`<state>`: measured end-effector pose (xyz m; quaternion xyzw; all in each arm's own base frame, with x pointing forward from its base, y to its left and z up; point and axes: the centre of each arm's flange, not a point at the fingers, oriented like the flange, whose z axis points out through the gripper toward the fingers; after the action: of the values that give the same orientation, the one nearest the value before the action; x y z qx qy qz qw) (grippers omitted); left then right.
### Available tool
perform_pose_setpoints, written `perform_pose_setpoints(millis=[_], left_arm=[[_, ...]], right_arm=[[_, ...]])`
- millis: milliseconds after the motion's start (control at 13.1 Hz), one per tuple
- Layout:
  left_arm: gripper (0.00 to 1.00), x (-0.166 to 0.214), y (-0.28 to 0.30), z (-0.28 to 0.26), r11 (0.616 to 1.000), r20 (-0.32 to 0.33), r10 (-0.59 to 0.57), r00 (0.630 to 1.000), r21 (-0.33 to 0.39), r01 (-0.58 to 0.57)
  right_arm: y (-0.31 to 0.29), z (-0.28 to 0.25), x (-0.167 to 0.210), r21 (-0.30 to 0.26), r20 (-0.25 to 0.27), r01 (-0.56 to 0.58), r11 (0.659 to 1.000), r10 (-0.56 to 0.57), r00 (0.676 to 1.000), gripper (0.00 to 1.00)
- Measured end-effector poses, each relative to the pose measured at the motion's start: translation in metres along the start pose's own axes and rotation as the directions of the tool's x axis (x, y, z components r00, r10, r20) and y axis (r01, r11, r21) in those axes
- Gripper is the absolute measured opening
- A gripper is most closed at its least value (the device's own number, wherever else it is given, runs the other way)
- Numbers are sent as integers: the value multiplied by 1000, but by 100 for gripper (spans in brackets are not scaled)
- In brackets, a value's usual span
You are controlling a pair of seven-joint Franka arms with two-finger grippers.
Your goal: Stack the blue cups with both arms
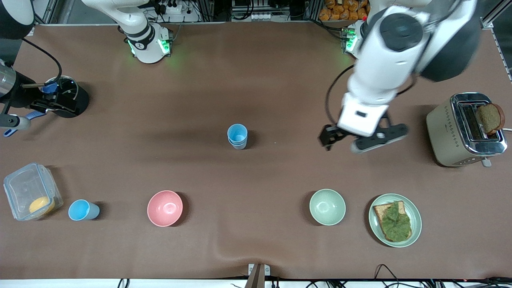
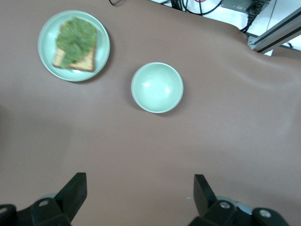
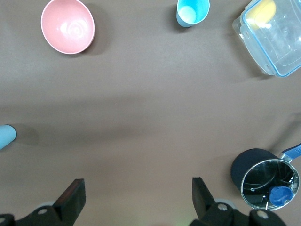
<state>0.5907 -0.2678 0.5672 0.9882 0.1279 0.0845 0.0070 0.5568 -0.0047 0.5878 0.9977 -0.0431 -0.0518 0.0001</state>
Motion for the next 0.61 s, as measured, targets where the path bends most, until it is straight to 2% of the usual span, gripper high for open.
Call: perform_pose_setpoints(millis=[382,611], left_arm=[[100,16,-120,-22,968,15,245,969,49,-246],[100,11,-138,-26,956,21,287,958,61,-288]], right_arm=[[1,0,0,0,0,-2,1000,2,1000,100],[1,0,0,0,0,-3,1000,3,1000,100]])
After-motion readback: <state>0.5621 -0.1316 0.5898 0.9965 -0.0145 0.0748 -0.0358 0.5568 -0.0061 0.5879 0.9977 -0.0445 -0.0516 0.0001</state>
